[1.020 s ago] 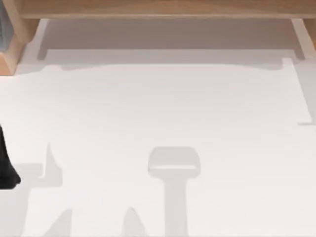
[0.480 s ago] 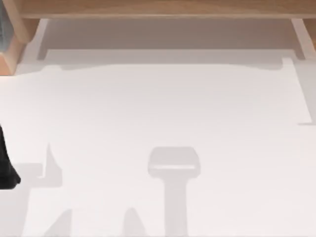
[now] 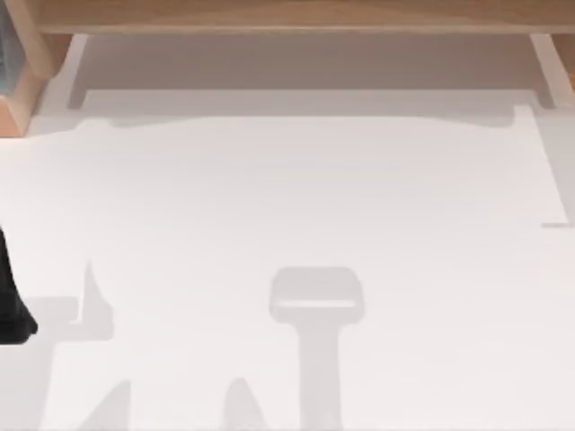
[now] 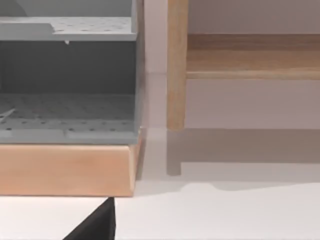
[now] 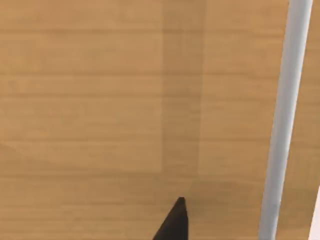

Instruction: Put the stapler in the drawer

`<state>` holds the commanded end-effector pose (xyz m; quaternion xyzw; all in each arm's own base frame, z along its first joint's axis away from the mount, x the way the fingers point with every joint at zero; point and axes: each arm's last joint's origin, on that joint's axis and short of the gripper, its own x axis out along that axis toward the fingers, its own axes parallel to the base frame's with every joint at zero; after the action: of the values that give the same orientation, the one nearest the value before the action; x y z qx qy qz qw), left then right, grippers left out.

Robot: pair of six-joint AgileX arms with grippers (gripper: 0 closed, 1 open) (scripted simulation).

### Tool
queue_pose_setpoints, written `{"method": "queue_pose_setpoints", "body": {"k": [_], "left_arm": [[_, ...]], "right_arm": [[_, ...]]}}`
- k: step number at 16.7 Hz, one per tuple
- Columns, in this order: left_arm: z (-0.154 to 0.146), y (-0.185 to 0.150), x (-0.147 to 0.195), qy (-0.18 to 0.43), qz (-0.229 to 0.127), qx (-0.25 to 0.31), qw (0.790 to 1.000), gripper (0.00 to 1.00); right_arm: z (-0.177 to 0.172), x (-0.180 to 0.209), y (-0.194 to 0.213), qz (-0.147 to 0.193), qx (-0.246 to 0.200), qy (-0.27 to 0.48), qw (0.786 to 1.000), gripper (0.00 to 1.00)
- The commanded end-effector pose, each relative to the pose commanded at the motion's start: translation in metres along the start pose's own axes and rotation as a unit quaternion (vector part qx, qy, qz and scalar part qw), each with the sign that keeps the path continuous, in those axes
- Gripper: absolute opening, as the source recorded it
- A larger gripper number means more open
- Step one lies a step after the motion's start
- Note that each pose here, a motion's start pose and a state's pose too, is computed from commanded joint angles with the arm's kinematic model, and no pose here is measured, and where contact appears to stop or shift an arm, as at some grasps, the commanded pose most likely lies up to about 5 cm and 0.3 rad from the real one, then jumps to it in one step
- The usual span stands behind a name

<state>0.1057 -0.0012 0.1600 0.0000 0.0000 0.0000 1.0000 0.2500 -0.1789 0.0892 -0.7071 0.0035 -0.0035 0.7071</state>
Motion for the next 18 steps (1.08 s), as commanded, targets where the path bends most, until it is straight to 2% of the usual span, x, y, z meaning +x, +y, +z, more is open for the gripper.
{"method": "queue_pose_setpoints", "body": {"k": [5,15,18], "left_arm": [[0.000,0.000,0.000,0.000,0.000,0.000,1.000,1.00],[0.000,0.000,0.000,0.000,0.000,0.000,1.000,1.00],[0.000,0.000,0.000,0.000,0.000,0.000,1.000,1.00]], "right_arm": [[0.000,0.000,0.000,0.000,0.000,0.000,1.000,0.02],[0.000,0.000,0.001,0.002,0.002,0.001,1.000,0.00],[-0.002,0.017,0.002,0.003,0.001,0.001,1.000,0.00]]}}
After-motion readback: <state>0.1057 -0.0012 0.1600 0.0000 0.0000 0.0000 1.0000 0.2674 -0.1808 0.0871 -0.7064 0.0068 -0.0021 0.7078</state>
